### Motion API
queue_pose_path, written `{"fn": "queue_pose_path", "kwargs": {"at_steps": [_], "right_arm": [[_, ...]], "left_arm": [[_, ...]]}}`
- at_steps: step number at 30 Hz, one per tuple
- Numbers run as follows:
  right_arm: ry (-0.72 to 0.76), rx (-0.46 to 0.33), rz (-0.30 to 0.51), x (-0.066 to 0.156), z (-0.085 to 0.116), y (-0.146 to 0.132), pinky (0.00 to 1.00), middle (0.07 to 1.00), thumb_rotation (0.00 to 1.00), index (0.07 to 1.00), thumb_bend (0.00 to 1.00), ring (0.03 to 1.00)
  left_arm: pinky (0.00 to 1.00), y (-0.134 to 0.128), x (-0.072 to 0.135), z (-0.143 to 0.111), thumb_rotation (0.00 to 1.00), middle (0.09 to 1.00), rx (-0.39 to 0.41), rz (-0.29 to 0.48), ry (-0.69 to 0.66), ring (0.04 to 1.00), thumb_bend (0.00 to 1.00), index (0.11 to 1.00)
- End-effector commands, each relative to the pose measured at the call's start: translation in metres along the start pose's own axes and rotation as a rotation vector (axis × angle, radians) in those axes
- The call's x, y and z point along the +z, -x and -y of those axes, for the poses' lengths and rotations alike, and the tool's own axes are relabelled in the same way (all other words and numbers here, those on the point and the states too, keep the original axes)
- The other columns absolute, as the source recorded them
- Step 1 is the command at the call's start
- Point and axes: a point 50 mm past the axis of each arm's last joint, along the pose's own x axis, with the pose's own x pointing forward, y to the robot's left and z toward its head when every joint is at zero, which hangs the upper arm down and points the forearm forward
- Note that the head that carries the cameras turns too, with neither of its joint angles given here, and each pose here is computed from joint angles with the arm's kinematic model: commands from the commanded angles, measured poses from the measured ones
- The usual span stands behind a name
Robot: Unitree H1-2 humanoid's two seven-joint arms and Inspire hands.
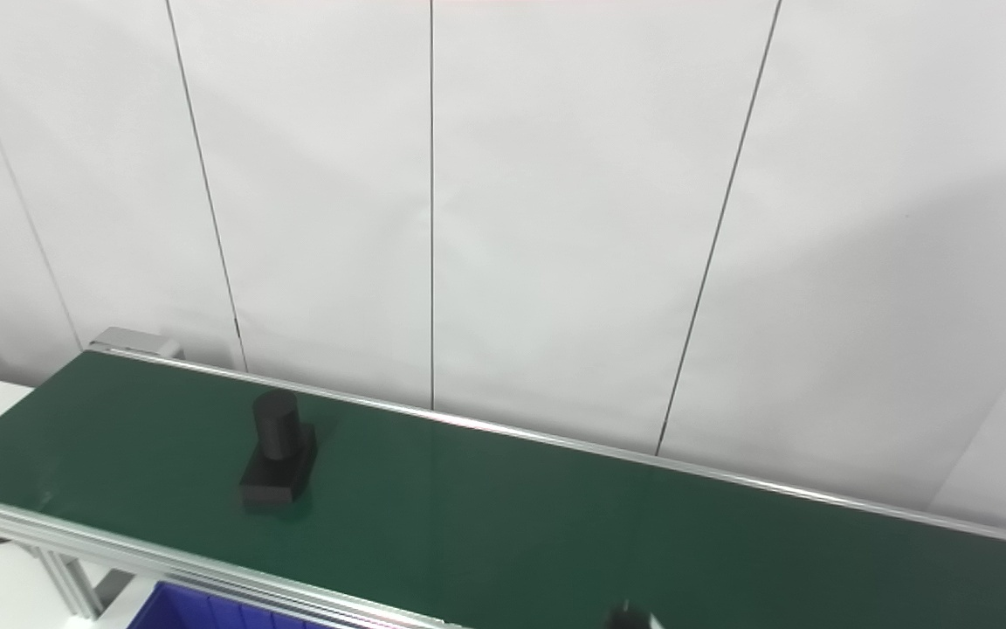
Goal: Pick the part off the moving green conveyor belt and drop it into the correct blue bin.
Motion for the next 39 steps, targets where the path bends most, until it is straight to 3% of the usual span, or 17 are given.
{"fn": "queue_pose_path", "kwargs": {"at_steps": [1, 5, 9, 14, 31, 39], "right_arm": [[0.044, 0.020, 0.080, 0.008, 0.003, -0.033, 0.95, 0.928, 0.75, 0.912, 0.80, 0.937], [0.058, 0.018, 0.083, 0.001, 0.013, -0.075, 0.98, 0.932, 0.73, 0.907, 0.77, 0.950], [0.070, -0.013, 0.060, -0.006, 0.017, -0.100, 0.93, 0.911, 0.75, 0.896, 0.82, 0.924], [0.008, -0.025, 0.050, -0.016, 0.019, -0.133, 0.92, 0.897, 0.62, 0.878, 0.87, 0.916], [0.067, -0.004, -0.080, -0.034, 0.011, -0.207, 0.88, 0.903, 0.56, 0.880, 0.92, 0.904], [0.132, 0.039, -0.159, -0.039, 0.013, -0.233, 0.87, 0.902, 0.45, 0.879, 0.92, 0.900]], "left_arm": [[0.73, -0.007, 0.007, 0.005, 1.00, 0.869, -0.006, 0.049, -0.003, 0.857, 0.83, 0.799], [0.73, -0.008, 0.007, 0.007, 1.00, 0.866, -0.002, 0.051, -0.003, 0.856, 0.83, 0.794], [0.72, -0.010, 0.007, 0.009, 1.00, 0.868, -0.001, 0.050, -0.002, 0.855, 0.83, 0.791], [0.73, -0.011, 0.008, 0.009, 1.00, 0.865, 0.003, 0.057, -0.017, 0.854, 0.83, 0.795], [0.72, -0.013, 0.008, 0.017, 1.00, 0.857, -0.004, 0.064, -0.030, 0.842, 0.80, 0.790], [0.71, -0.010, 0.010, 0.022, 1.00, 0.857, -0.008, 0.078, -0.037, 0.839, 0.78, 0.792]]}}
